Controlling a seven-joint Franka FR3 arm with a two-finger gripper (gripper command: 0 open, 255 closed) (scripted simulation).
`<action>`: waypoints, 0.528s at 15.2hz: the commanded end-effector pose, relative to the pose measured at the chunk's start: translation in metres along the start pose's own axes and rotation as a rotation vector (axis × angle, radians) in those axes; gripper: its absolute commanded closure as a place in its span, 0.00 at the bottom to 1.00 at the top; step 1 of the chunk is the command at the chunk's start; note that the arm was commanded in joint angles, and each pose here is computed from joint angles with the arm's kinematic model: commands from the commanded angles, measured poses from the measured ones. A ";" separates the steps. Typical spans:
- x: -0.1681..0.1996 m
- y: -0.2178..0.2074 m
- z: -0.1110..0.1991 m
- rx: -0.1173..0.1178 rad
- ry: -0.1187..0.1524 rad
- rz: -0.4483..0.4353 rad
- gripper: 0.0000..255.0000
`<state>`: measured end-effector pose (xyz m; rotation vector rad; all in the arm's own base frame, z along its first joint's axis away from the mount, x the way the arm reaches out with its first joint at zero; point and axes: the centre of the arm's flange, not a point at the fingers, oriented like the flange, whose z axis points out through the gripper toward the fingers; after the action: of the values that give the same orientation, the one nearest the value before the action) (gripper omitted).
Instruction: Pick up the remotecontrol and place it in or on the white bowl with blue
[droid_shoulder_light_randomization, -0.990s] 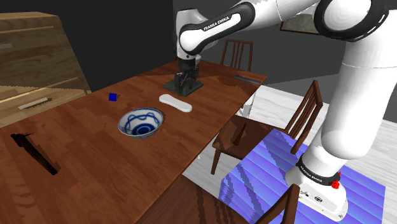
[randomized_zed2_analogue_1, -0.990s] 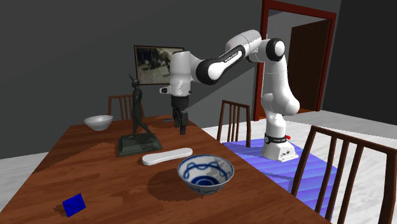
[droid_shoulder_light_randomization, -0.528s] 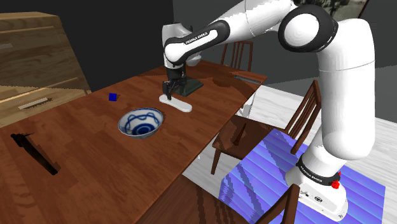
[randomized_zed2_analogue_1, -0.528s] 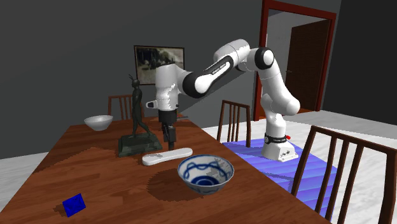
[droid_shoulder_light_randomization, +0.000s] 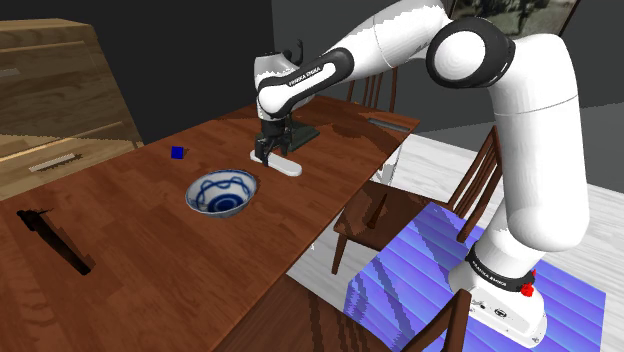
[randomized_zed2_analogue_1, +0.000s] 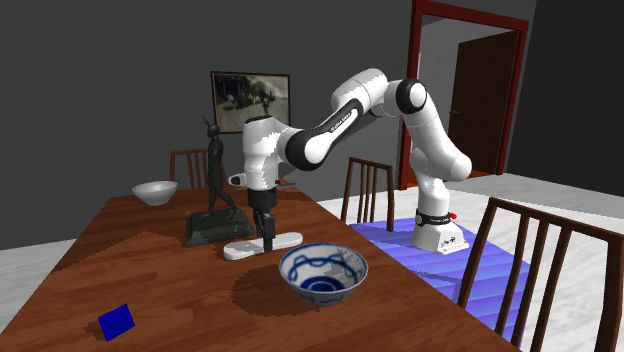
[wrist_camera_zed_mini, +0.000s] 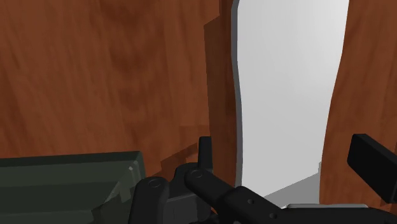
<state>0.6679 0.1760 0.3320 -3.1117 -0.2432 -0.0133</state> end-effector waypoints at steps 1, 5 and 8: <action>0.000 0.000 0.002 0.000 0.001 0.000 0.00; 0.000 0.000 0.002 0.000 0.001 0.000 0.00; 0.000 0.000 0.002 0.000 0.001 0.000 1.00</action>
<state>0.6680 0.1763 0.3305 -3.1114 -0.2436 -0.0141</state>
